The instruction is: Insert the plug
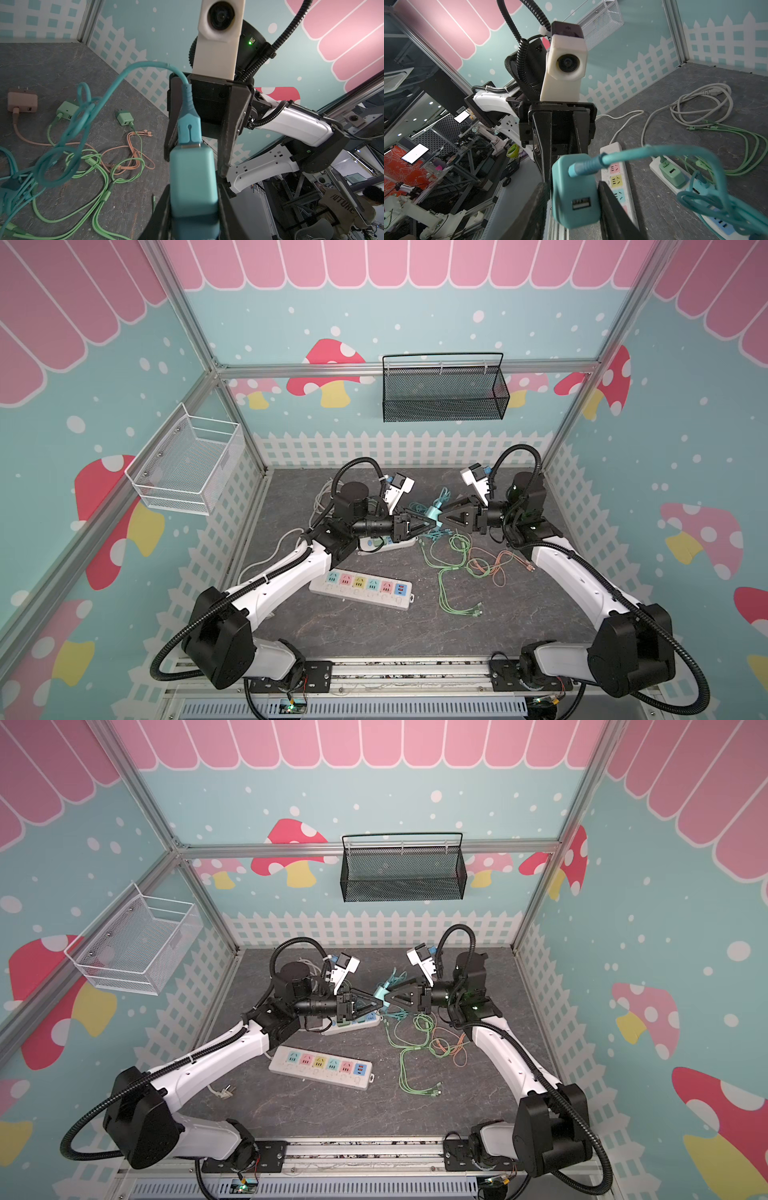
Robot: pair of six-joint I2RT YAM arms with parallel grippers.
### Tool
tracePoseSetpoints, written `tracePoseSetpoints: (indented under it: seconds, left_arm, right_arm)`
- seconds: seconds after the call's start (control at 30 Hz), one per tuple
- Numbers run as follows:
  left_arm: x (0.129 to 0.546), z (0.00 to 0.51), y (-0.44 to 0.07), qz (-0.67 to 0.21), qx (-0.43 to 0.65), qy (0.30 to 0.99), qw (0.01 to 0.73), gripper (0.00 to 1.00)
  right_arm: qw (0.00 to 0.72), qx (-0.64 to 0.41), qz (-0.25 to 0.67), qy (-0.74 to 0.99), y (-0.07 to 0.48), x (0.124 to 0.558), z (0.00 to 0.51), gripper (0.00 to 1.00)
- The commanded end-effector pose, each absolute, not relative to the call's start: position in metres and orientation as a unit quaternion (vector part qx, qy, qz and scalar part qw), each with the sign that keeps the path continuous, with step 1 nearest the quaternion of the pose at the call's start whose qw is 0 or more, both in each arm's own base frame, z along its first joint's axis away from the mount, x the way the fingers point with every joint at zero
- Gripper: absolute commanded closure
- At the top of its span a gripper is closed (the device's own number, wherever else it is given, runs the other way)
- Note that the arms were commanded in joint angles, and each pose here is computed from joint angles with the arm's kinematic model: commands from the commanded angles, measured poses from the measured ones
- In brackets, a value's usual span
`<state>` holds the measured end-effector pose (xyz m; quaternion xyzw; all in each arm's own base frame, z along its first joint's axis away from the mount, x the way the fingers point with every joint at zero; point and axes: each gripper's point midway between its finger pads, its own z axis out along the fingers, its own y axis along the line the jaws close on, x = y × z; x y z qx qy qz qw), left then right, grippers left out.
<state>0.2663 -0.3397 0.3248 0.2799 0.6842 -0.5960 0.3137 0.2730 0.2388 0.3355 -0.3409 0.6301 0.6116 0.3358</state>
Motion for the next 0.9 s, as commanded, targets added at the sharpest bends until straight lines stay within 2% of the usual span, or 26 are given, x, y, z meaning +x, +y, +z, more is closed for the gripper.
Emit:
tracePoseSetpoints:
  seconds: [0.0, 0.37, 0.7, 0.77, 0.87]
  left_arm:
    - [0.264, 0.330, -0.340, -0.606, 0.294, 0.667, 0.319, 1.00]
    - [0.264, 0.325, -0.341, -0.596, 0.296, 0.674, 0.319, 1.00]
    - [0.265, 0.322, -0.340, -0.579, 0.298, 0.687, 0.322, 1.00]
    - [0.266, 0.322, -0.339, -0.576, 0.297, 0.689, 0.324, 1.00]
    - [0.267, 0.322, -0.335, -0.566, 0.292, 0.696, 0.331, 0.87]
  right_arm:
    - [0.333, -0.354, 0.616, 0.619, 0.239, 0.266, 0.338, 0.59]
    - [0.327, -0.357, 0.620, 0.617, 0.246, 0.265, 0.344, 0.69]
    - [0.316, -0.364, 0.625, 0.614, 0.253, 0.260, 0.344, 0.71]
    - [0.320, -0.362, 0.622, 0.616, 0.253, 0.261, 0.344, 0.77]
    - [0.334, -0.357, 0.610, 0.624, 0.253, 0.267, 0.342, 0.83]
